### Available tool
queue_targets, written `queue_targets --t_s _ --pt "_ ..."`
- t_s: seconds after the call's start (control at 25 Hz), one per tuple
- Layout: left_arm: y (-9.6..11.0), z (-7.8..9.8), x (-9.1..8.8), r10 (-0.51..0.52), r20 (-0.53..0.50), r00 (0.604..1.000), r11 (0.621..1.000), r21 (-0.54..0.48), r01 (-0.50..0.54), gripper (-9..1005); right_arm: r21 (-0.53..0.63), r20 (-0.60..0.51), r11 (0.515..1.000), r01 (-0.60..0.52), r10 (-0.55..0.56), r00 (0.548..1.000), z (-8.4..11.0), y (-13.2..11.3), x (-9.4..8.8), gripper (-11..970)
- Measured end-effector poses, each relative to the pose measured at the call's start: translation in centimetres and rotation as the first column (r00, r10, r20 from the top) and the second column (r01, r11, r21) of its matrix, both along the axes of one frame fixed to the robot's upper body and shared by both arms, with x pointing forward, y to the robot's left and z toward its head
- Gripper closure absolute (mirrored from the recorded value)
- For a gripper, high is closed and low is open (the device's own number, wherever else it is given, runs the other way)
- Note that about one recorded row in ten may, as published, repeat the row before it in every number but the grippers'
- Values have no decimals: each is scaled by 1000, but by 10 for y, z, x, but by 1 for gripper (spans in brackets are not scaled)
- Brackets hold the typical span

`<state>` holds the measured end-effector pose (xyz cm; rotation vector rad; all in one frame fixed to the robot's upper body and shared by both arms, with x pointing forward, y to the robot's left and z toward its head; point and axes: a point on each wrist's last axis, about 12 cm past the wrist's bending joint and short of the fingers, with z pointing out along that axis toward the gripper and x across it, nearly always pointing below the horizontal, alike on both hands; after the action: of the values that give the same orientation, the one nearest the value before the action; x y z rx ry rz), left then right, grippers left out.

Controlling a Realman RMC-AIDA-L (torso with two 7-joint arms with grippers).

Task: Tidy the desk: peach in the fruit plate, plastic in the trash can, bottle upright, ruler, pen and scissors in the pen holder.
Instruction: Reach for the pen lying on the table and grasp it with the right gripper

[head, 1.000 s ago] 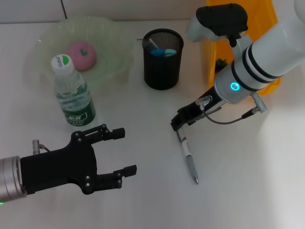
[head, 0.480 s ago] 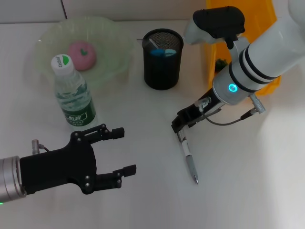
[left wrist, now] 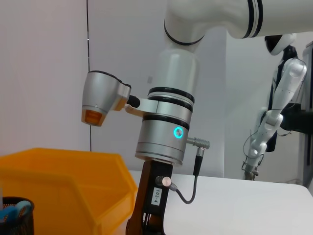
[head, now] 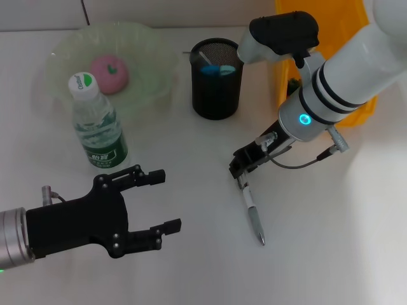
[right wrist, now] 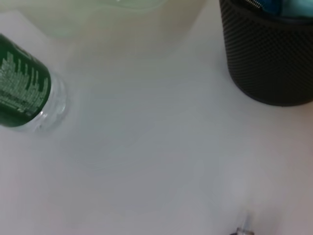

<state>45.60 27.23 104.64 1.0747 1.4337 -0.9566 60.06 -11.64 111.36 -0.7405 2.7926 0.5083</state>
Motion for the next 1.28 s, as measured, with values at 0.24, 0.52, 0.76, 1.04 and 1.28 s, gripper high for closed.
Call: queue_targets --t_s 0.24,0.52,0.76,1.04,1.28 --pt "1 -1 0 9 -1 1000 1000 4 -9 193 -2 -2 1000 1 -1 1000 -1 0 0 661" --pt "1 -1 -1 8 -1 1000 1000 2 -8 194 0 -2 1000 -1 1 1000 -1 1 0 690" --pt "1 -1 -1 6 0 1000 1000 1 -6 194 0 -7 1000 -2 2 1000 -1 2 0 704" --pt "1 -1 -1 5 0 1000 1000 1 -5 194 -16 -4 1000 -13 13 1000 -4 4 0 721" --pt "1 -1 -2 9 -2 1000 1000 2 -9 194 -33 -2 999 -35 35 999 -5 7 -1 761"
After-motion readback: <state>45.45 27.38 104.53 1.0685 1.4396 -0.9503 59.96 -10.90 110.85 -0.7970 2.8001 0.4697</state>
